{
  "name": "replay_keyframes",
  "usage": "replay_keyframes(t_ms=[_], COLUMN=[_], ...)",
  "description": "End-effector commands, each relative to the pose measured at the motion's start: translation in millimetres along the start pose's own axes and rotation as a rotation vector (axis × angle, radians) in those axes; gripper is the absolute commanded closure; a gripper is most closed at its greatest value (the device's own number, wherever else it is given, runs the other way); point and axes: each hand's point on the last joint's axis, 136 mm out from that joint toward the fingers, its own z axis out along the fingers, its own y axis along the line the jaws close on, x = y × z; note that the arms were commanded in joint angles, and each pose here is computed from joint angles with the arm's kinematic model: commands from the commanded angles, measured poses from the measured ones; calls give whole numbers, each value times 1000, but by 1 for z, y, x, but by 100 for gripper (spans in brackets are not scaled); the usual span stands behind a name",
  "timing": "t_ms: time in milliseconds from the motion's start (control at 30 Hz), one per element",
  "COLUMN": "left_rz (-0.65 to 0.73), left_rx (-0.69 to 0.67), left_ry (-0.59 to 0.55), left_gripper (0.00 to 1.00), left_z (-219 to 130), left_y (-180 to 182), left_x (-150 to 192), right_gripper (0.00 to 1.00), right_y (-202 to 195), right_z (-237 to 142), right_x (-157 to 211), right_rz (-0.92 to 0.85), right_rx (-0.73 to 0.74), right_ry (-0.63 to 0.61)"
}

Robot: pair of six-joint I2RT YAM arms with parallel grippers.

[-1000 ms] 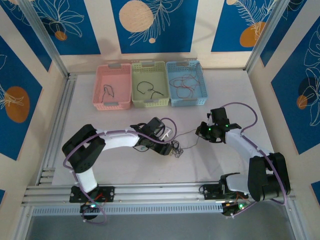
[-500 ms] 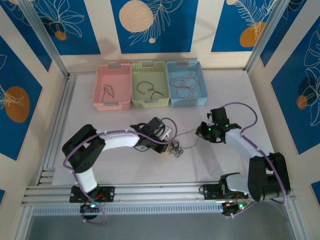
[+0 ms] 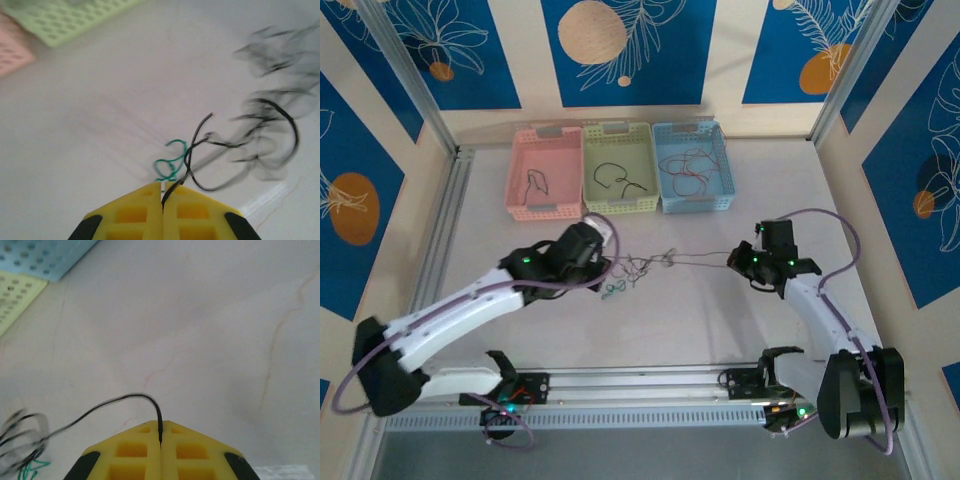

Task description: Untangle the cables

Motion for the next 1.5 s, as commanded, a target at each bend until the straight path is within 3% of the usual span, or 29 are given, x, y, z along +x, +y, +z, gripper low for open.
replay_keyframes(t_ms=[0,167,300,433,600,700,767,867,967,1200,1467], left_rz=[-25,-75,-101,-88,-80,-70,-58,-37,-26,13,13], left_rx=[-284,-451,-468,-272,12,150,243,338,386,541,672], left_ry=[6,-97,-164,-155,-137,-134,-145,-168,-192,-181,-170], left_gripper=[100,100,100,100,100,82,62,43,27,17,16], left_z=[-55,-125,-153,-132,-97,-84,-79,-76,-73,-61,-39], left_y=[70,120,131,98,43,14,-5,-26,-37,-72,-98], left_x=[16,16,15,13,8,0,-9,-25,-40,-53,-55], right_gripper=[100,100,100,100,100,100,100,100,100,100,100], right_y=[-37,-59,-60,-31,73,149,189,226,247,271,280], right_z=[-6,-12,-11,-10,-60,-120,-158,-188,-193,-186,-173], right_x=[0,-5,-6,-6,-13,2,20,43,49,52,61], right_rz=[104,199,224,190,4,-230,-417,-615,-693,-716,-714], right_rx=[117,165,141,-16,-470,-741,-861,-951,-952,-985,-1004], right_ry=[-38,-80,-79,-47,-49,-45,-49,-36,-26,38,126])
